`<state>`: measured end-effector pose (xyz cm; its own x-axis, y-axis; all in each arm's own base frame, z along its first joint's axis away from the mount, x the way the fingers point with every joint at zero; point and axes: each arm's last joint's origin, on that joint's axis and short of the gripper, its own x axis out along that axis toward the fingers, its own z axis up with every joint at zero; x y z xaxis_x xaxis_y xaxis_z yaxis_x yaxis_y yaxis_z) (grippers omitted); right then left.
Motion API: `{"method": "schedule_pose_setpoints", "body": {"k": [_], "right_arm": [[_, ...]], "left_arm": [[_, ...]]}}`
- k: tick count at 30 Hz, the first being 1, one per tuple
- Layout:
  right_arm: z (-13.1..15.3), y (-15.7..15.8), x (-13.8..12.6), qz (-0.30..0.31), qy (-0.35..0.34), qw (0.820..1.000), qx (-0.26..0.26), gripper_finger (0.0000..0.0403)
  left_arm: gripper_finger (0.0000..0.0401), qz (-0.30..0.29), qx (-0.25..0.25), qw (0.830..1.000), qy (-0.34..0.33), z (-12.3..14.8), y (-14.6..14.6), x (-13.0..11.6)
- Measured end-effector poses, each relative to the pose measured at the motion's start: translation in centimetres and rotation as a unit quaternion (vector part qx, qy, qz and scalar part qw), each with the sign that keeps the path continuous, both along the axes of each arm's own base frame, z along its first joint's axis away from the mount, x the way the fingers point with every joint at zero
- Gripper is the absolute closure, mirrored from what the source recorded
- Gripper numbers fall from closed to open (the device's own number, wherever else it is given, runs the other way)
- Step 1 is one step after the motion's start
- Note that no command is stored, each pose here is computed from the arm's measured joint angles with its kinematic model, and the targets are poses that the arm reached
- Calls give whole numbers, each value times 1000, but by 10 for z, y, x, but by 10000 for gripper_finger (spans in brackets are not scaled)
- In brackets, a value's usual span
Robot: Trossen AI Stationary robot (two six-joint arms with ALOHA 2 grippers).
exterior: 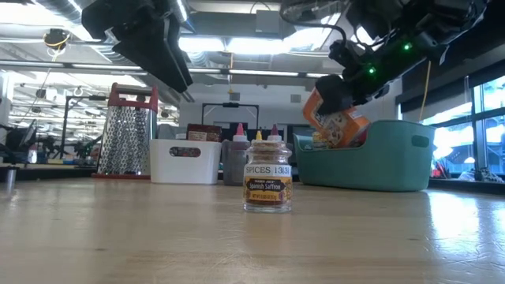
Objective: Pick & Place Kitchen Items
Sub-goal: Put the orange cereal box into the right green bin
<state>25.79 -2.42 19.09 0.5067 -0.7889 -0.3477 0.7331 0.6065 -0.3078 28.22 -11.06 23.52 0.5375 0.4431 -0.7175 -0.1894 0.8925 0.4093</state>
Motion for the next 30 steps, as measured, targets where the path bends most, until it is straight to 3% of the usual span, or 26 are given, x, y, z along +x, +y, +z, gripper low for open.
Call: {"method": "schedule_pose_setpoints", "body": {"k": [21, 30], "right_arm": [[-6, -16, -3, 5, 0, 998, 57, 253], [-6, -17, -3, 10, 4, 998, 64, 221]], "left_arm": [[140, 1, 0, 1000, 0, 0, 0, 0], [141, 1, 0, 1000, 0, 0, 0, 0]]}}
